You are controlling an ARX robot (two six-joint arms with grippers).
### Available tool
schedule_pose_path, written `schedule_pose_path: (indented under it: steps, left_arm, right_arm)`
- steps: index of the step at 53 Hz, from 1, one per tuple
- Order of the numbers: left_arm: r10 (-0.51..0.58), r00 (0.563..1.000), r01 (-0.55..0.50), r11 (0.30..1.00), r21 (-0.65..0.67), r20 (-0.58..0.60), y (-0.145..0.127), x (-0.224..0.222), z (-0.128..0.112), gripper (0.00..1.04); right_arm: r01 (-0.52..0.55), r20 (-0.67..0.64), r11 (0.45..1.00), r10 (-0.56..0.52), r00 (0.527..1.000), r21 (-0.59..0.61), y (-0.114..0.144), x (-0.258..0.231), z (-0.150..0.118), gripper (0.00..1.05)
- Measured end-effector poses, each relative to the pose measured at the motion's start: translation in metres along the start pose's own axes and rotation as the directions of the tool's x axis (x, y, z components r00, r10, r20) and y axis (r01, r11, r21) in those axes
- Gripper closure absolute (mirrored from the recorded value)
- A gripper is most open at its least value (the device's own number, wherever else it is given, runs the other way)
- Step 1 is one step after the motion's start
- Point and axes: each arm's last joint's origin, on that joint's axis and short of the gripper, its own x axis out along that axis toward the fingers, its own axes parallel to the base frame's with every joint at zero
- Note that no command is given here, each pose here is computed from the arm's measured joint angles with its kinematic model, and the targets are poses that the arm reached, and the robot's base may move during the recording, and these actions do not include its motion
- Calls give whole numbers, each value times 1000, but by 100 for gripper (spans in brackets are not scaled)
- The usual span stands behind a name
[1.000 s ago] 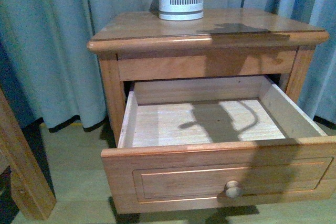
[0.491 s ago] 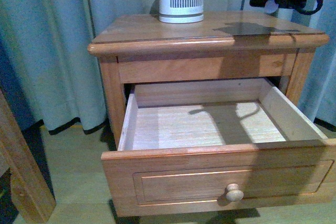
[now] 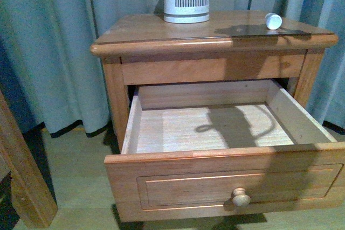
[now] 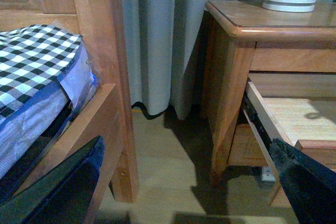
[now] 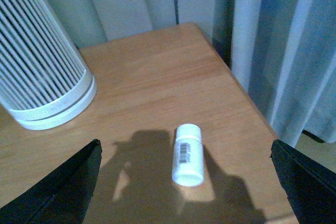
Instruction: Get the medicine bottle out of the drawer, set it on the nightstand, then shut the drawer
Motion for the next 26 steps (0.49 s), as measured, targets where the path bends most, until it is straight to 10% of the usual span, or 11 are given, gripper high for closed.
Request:
schedule_pose_path:
  steps: [10, 26]
  left_arm:
    - [0, 1000, 0, 1000, 0, 0, 0, 0, 0, 7]
    - [0, 1000, 0, 1000, 0, 0, 0, 0, 0, 7]
  right_arm:
    - [-34, 46, 999, 33, 998, 30, -36, -87, -12, 7]
    - [-83, -166, 996, 85, 982, 20, -92, -212, -150, 7]
